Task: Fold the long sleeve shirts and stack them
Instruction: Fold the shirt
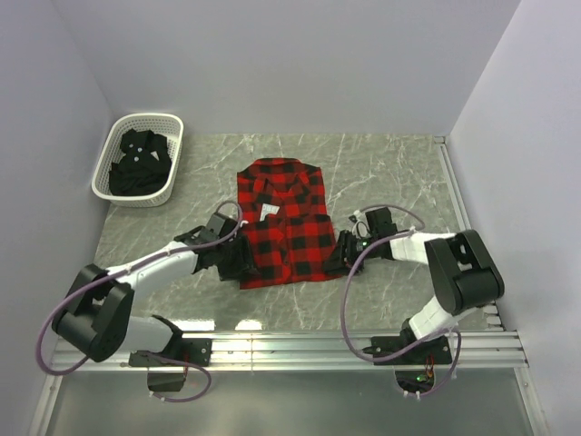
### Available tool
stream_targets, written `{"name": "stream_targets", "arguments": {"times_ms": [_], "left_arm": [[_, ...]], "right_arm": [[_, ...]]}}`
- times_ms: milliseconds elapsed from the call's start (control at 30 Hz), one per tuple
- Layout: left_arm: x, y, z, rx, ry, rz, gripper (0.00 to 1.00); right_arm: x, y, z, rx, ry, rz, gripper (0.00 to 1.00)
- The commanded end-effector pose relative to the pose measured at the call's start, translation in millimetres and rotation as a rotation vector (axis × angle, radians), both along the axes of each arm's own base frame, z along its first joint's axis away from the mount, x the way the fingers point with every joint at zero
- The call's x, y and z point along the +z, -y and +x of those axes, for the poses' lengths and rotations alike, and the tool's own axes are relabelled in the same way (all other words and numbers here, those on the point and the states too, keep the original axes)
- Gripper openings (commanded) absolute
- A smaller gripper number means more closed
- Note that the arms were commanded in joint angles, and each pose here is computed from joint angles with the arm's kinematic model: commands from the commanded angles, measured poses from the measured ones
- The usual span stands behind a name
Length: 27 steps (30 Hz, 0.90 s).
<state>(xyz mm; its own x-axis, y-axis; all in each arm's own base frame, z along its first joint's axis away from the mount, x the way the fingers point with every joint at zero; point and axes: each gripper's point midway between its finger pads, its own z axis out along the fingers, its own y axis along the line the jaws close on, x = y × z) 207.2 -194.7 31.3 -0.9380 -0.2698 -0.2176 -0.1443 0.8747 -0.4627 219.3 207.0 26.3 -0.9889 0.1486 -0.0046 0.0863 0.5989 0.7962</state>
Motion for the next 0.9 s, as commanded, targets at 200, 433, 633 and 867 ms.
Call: {"name": "stream_targets", "arguments": {"times_ms": [200,433,633,867], "left_arm": [[99.5,-7.1,97.6,0.053,0.399,0.113,0.89],[126.9,3.9,187.9,0.065,0.549,0.242,0.90],[99.3,17.0,249.5,0.044,0.574,0.337,0.88],[37.5,22.0,285.1,0.013,0.479,0.383,0.87]], "right_arm": [[48.6,21.8,33.5,-0.126,0.278,-0.194,0.49],[58.5,9.7,22.4,-0.158,0.341,-0.284,0.56],[48.3,-3.9,16.0,-0.116,0.310,-0.328,0.53],[21.3,-12.9,25.4,-0.101,0.245,-0.356,0.50]]}}
